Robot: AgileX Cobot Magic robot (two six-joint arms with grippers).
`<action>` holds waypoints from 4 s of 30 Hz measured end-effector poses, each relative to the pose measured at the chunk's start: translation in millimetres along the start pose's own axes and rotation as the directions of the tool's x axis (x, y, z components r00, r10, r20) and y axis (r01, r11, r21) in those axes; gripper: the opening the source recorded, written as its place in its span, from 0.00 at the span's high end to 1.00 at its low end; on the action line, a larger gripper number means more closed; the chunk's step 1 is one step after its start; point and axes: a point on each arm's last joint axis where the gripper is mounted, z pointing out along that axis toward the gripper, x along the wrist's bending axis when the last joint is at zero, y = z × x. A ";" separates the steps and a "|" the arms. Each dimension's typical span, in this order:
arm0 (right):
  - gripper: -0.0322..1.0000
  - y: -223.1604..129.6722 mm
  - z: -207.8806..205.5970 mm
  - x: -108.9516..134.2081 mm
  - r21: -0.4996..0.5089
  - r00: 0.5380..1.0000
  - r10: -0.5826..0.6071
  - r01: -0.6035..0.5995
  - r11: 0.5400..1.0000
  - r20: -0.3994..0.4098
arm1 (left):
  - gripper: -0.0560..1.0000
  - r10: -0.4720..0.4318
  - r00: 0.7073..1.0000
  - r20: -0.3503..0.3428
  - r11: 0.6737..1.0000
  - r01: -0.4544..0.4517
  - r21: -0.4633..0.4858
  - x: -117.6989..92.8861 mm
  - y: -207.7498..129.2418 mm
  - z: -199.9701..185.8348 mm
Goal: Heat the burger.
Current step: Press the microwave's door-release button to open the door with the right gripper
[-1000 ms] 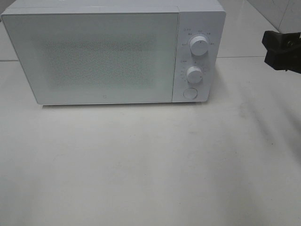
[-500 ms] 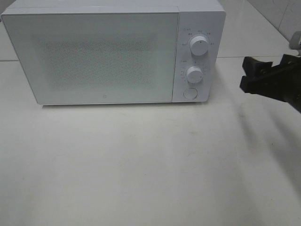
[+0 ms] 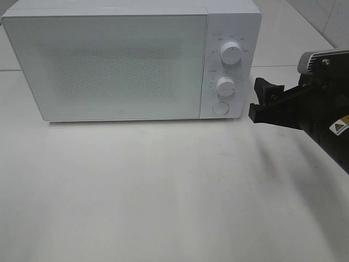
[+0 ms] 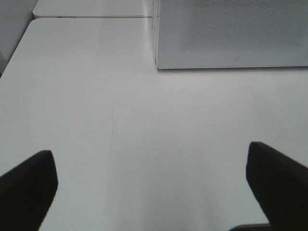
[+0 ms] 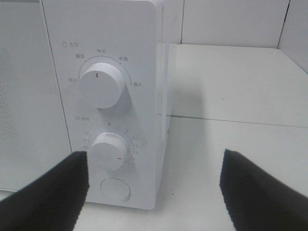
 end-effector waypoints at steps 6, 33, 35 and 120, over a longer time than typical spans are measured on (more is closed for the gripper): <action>0.24 -3.9 -0.6 9.2 -0.008 1.000 -0.017 0.017 1.000 -0.014 | 0.01 0.000 1.000 0.000 1.000 0.000 0.000 0.0 0.0 0.0; 0.33 -43.0 -3.2 37.4 0.139 0.928 0.371 -0.370 0.919 0.019 | 0.01 0.000 1.000 0.000 1.000 0.000 0.000 0.0 0.0 0.0; 0.38 -43.0 -3.2 37.4 0.136 0.877 0.479 -0.479 0.867 0.035 | 0.01 0.000 1.000 0.000 1.000 0.000 0.000 0.0 0.0 0.0; 0.96 -84.9 130.9 51.8 -0.102 -0.091 0.961 -0.993 -0.066 0.260 | 0.01 0.000 1.000 0.000 1.000 0.000 0.000 0.0 0.0 0.0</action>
